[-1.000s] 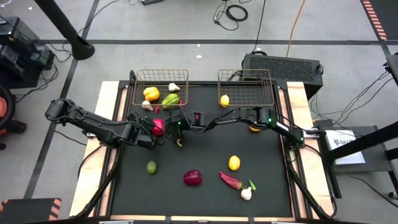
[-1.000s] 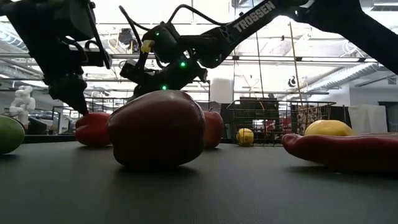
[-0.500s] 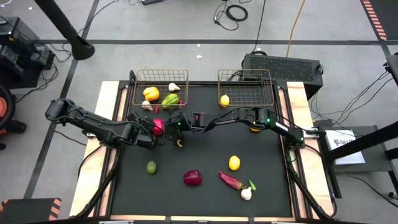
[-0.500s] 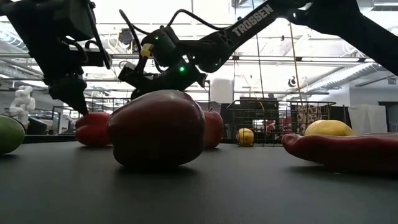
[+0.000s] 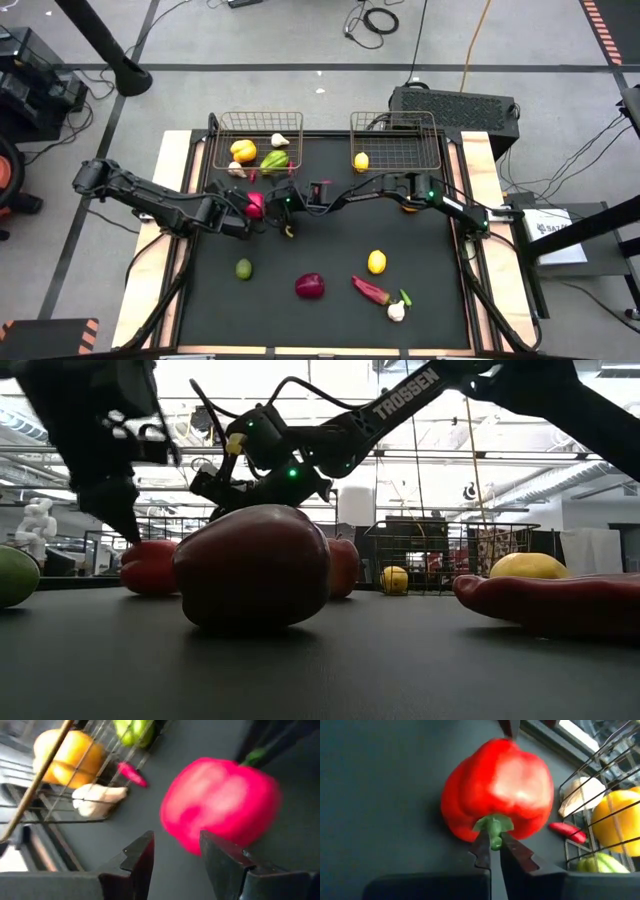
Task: Sort produce into baskets
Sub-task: Put the red bell pepper into the left wire basket, then put the green chili pepper into the left wire basket
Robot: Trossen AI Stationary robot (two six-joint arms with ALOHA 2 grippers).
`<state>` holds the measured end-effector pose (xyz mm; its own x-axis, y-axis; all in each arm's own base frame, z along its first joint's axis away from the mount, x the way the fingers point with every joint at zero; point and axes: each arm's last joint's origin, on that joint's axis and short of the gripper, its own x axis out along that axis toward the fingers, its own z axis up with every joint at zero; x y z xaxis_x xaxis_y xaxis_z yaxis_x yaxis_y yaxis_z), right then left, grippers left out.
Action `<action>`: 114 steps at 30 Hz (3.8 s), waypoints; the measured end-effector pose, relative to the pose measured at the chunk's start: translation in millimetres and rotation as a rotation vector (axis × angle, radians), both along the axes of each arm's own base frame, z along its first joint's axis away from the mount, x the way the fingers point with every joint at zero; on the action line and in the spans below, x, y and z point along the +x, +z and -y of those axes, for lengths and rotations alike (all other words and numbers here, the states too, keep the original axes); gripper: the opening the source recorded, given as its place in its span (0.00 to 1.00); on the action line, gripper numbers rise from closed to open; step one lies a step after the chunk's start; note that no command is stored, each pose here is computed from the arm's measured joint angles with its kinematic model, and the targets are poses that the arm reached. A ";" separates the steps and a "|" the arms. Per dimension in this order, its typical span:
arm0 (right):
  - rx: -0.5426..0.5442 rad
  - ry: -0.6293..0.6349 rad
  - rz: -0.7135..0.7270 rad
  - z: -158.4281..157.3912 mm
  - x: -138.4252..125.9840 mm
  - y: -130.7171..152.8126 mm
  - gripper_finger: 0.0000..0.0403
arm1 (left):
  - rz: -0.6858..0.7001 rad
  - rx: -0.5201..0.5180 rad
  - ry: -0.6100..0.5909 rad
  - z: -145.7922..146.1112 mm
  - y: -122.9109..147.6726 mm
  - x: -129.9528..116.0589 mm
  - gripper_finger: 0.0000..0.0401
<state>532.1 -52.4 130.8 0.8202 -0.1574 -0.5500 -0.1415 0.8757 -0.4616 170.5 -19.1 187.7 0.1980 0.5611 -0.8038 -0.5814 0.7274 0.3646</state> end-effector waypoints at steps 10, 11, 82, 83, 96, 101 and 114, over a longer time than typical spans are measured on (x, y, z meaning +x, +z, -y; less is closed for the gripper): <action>0.058 -0.043 -0.111 -3.1 -20.3 43.9 0.02 | 0.105 -0.009 0.029 12.2 62.9 11.6 0.41; 0.065 -0.058 -0.119 -3.2 -23.8 52.0 0.02 | 0.112 -0.007 0.024 14.6 66.2 11.1 0.41; 0.381 -0.253 -0.447 9.6 -151.9 167.9 0.33 | 0.112 -0.152 0.060 45.5 46.6 -8.8 0.42; 0.389 -0.253 -0.467 0.8 -157.9 165.6 0.33 | 0.115 -0.156 0.070 45.5 45.6 -9.1 0.42; 0.506 -0.145 -0.324 -80.2 -253.7 153.8 0.33 | 0.239 -0.143 0.112 37.5 12.1 -0.2 0.41; 0.581 -0.169 -0.277 -89.1 -290.1 161.2 0.33 | 0.302 -0.174 0.061 41.1 13.8 8.6 0.41; 0.804 -0.300 -0.403 -148.9 -336.7 103.9 0.33 | 0.475 -0.183 -0.212 53.3 27.2 35.6 0.41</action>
